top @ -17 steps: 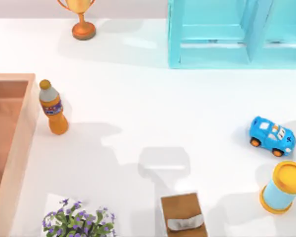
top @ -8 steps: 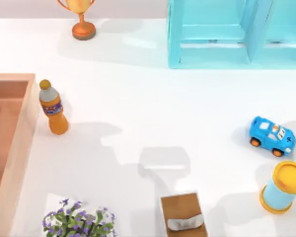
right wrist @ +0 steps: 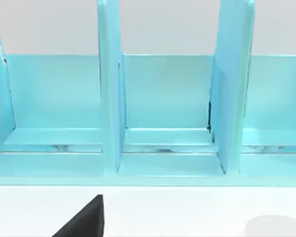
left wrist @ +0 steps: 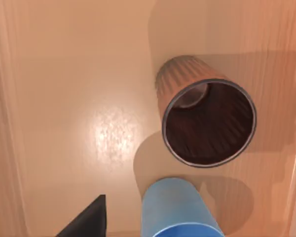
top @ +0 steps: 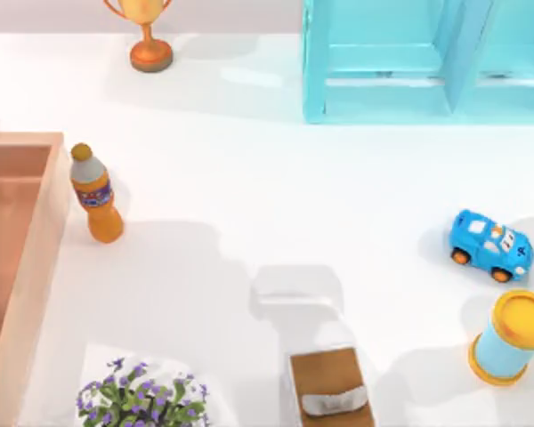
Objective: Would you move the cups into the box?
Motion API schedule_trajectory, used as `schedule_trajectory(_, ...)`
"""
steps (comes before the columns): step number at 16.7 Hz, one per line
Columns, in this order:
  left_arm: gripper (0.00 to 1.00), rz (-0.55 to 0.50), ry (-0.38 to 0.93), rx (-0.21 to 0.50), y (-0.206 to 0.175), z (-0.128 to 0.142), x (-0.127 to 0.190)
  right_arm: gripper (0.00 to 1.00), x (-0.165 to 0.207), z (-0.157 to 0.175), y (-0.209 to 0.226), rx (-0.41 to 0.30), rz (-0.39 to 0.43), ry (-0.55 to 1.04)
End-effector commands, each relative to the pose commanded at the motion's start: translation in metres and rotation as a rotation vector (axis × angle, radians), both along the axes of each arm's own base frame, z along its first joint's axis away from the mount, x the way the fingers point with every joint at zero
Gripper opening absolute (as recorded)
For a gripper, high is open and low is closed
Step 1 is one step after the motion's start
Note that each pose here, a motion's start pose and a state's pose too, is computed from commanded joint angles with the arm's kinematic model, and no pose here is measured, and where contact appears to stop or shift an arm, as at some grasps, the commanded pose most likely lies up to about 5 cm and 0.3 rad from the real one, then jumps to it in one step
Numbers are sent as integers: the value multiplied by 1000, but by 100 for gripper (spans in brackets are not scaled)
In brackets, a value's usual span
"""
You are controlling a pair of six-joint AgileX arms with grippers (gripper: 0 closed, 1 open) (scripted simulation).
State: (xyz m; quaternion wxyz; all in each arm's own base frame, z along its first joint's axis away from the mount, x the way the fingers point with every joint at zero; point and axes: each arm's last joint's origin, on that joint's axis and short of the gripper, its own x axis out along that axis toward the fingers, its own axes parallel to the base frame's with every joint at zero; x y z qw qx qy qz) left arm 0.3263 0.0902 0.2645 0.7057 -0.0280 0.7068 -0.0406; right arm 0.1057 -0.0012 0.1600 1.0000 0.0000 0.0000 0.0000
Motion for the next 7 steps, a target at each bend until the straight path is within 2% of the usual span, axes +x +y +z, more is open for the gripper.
schedule_trajectory(4, 100, -2, -6, 3, -1, 49, -3, 100, 0, 0, 0, 0, 0, 0)
schedule_trajectory(7, 100, -4, -6, 5, -3, 61, -6, 100, 0, 0, 0, 0, 0, 0)
